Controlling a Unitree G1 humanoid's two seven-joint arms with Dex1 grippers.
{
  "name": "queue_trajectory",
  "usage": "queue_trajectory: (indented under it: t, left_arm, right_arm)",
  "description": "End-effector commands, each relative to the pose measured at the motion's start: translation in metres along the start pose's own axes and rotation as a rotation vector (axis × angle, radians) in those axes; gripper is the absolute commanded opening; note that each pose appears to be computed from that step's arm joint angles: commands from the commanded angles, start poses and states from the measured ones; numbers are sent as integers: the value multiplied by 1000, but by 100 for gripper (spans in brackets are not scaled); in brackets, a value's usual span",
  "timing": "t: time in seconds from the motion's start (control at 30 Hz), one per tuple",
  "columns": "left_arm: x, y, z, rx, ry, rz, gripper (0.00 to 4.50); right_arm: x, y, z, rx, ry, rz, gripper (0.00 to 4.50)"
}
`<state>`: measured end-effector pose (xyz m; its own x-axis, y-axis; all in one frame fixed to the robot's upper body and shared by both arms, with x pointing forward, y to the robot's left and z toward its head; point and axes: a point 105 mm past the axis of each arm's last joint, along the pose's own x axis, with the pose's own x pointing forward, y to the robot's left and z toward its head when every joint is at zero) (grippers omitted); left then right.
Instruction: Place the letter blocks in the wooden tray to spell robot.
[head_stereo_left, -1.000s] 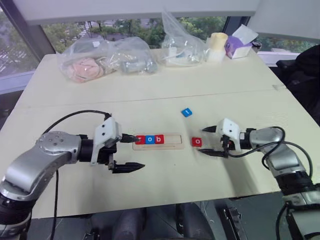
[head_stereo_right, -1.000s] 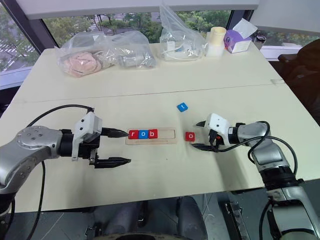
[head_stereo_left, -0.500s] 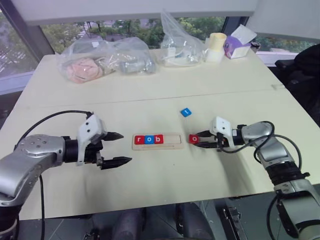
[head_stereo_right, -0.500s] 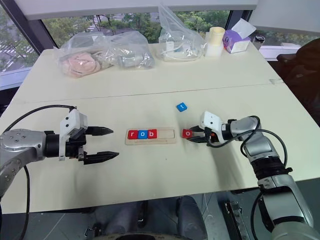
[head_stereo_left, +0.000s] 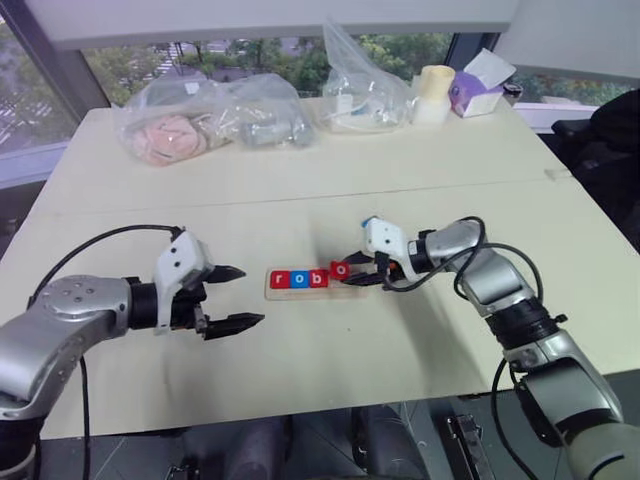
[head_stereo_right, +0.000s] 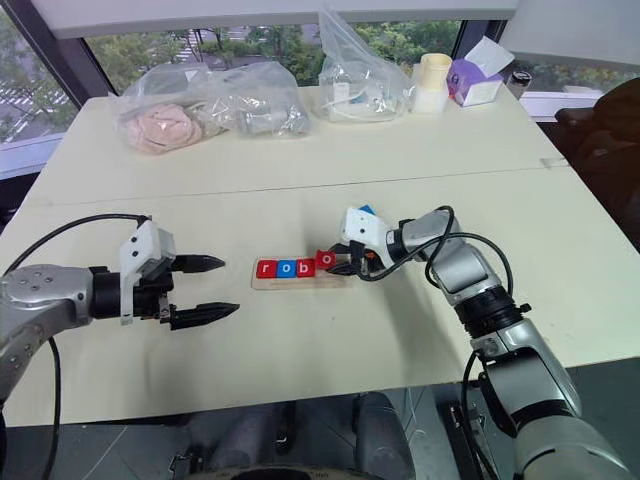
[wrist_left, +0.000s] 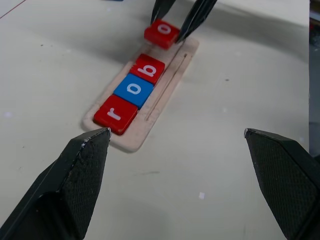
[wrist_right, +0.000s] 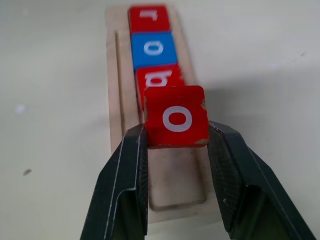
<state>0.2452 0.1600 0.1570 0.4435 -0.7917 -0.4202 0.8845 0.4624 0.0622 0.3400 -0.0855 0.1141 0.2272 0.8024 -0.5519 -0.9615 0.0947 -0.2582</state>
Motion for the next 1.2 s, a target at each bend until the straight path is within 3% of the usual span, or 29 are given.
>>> queue_trajectory:
  t: [0.03,0.37,0.4,0.57,0.73,0.87,1.07,1.2]
  left_arm:
    - [-3,-3,8,24,-25,13,450]
    - [0,-2,8,19,-32,22,450]
    - [0,-2,8,19,-33,21,450]
    - [1,-1,9,23,-37,19,450]
    - [3,1,10,28,-41,17,450]
    - [2,2,15,42,-60,25,450]
    - [6,25,51,72,-252,145,450]
    - [16,32,50,52,-254,157,450]
  right_arm:
    - [-1,-4,11,-62,-7,-2,110]
    - [3,-4,8,-60,0,-5,110]
    - [3,-4,7,-59,1,-5,220]
    - [0,-10,14,-56,-24,-48,447]
    - [-12,-26,27,-5,-97,-138,447]
    - [-32,-49,35,101,-177,-314,447]
    - [-52,-76,6,399,-171,-712,447]
    - [-31,-66,-10,477,-119,-764,447]
